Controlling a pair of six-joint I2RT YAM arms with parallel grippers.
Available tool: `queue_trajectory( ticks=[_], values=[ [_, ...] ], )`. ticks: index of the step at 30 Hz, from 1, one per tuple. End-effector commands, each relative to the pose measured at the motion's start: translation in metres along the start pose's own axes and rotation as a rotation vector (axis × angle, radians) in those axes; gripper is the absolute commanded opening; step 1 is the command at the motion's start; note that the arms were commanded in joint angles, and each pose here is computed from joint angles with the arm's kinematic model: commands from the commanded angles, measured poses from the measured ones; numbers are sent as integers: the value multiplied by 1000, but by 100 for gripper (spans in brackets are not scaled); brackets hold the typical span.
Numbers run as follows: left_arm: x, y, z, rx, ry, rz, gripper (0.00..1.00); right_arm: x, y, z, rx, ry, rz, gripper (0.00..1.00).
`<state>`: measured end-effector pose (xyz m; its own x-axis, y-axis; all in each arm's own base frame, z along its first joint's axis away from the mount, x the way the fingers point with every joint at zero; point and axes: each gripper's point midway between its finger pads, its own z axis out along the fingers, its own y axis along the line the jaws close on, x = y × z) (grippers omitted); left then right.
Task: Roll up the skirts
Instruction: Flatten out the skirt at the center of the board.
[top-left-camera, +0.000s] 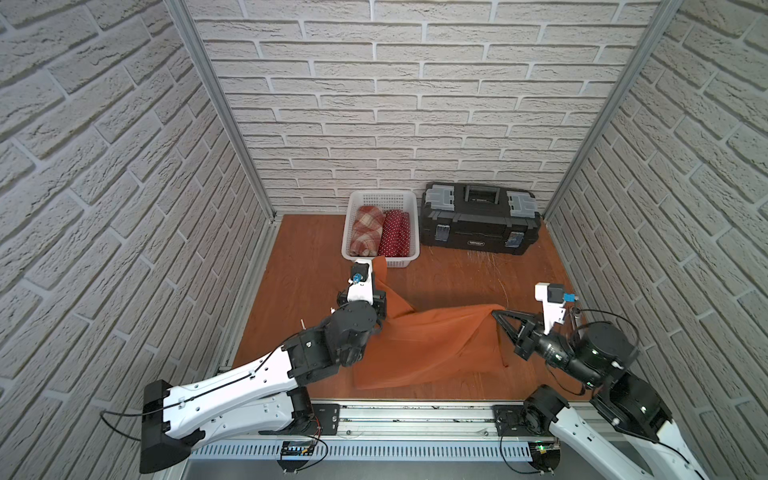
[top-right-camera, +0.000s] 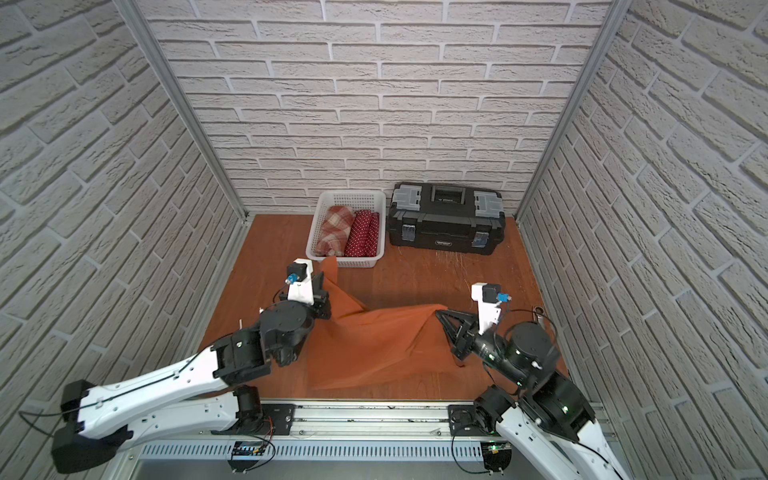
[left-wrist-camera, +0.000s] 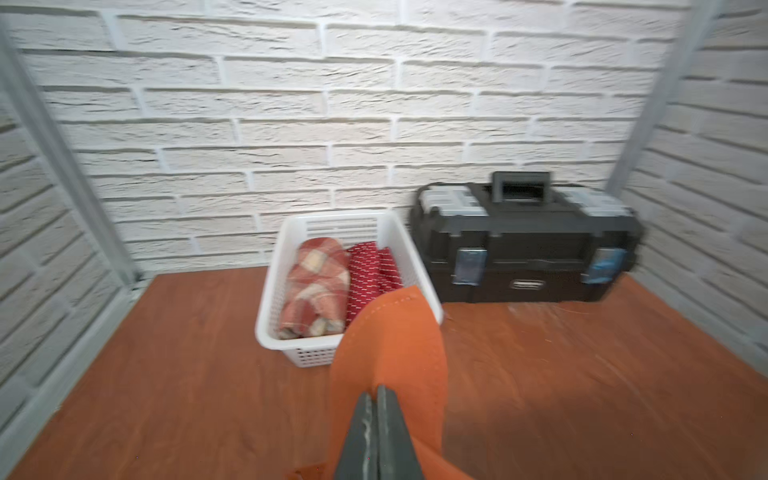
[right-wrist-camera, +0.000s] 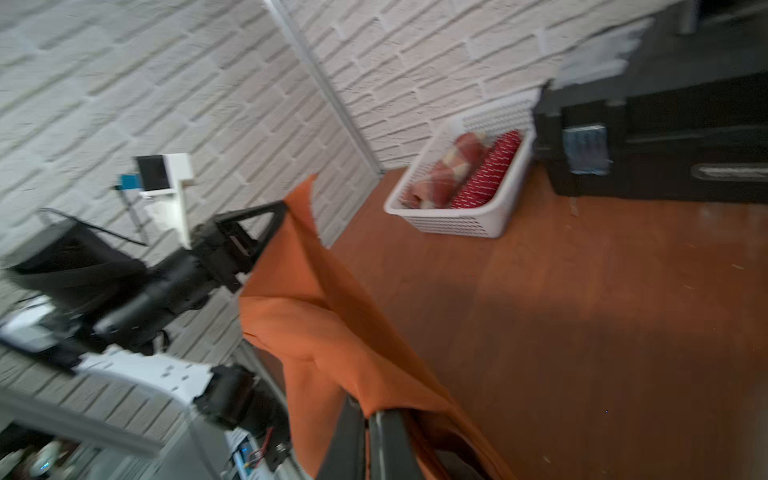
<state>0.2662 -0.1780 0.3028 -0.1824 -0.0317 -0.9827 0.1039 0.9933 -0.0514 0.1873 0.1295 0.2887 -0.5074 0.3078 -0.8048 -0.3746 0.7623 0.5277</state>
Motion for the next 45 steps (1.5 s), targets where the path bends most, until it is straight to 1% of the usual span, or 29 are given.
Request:
queue_trajectory(
  ticks=[1, 3, 5, 6, 8, 10, 11, 13, 14, 18, 19, 20, 21, 22, 23, 24, 25, 26, 28, 30, 33, 35, 37, 39, 41, 43, 45],
  values=[
    [19, 13, 50, -2, 65, -95, 0, -6, -67, 35, 373, -29, -13, 3],
    [38, 21, 90, 4, 116, -123, 0, -14, -83, 55, 468, -39, -50, 3],
    [58, 31, 132, 22, 177, -158, 0, -24, -97, 79, 523, -36, -76, 3],
    [65, 29, 146, 49, 201, -154, 0, -27, -104, 90, 541, -24, -76, 3],
    [81, 33, 171, 38, 232, -126, 0, -27, -125, 117, 576, 27, -40, 3],
    [91, 40, 187, 23, 235, -117, 0, -20, -143, 143, 592, 94, -8, 3],
    [93, 42, 191, 16, 219, -111, 0, -15, -149, 156, 591, 122, -10, 3],
    [87, 44, 189, 28, 161, -118, 0, -17, -147, 182, 525, 108, -38, 3],
    [85, 44, 188, 27, 159, -105, 0, -19, -148, 192, 509, 97, -31, 3],
    [95, 58, 195, -37, 222, -95, 0, -17, -157, 217, 536, 164, -18, 3],
    [98, 60, 194, -49, 230, -94, 11, -13, -162, 224, 551, 194, -13, 5],
    [100, 65, 192, -74, 232, -96, 31, -10, -167, 230, 561, 216, -21, 9],
    [103, 70, 190, -96, 236, -97, 43, -9, -168, 234, 559, 217, -32, 12],
    [105, 76, 187, -120, 238, -101, 51, -8, -169, 237, 553, 214, -45, 19],
    [103, 78, 183, -129, 235, -107, 57, -11, -169, 238, 549, 211, -63, 36],
    [101, 79, 179, -128, 231, -109, 68, -12, -166, 236, 543, 222, -74, 48],
    [97, 81, 173, -133, 225, -116, 79, -15, -161, 231, 532, 223, -88, 55],
    [93, 85, 165, -149, 227, -123, 87, -18, -155, 224, 521, 218, -99, 61],
    [86, 90, 146, -170, 236, -132, 96, -18, -147, 203, 525, 221, -104, 68],
    [84, 92, 122, -188, 247, -144, 97, -3, -145, 178, 549, 262, -92, 69],
    [98, 83, 79, -187, 303, -141, 96, 45, -147, 140, 572, 364, -64, 72],
    [123, 68, 51, -163, 368, -139, 94, 79, -155, 113, 614, 436, -48, 73],
    [151, 58, 24, -164, 443, -157, 92, 105, -165, 90, 657, 487, -17, 75],
    [174, 51, 0, -173, 486, -167, 92, 125, -168, 80, 649, 515, 17, 77],
    [192, 48, -21, -192, 524, -184, 92, 144, -168, 78, 617, 546, 51, 77],
    [201, 50, -38, -222, 530, -178, 92, 155, -170, 77, 623, 577, 74, 77],
    [208, 49, -49, -238, 531, -180, 92, 160, -172, 80, 623, 595, 78, 77]
  ],
)
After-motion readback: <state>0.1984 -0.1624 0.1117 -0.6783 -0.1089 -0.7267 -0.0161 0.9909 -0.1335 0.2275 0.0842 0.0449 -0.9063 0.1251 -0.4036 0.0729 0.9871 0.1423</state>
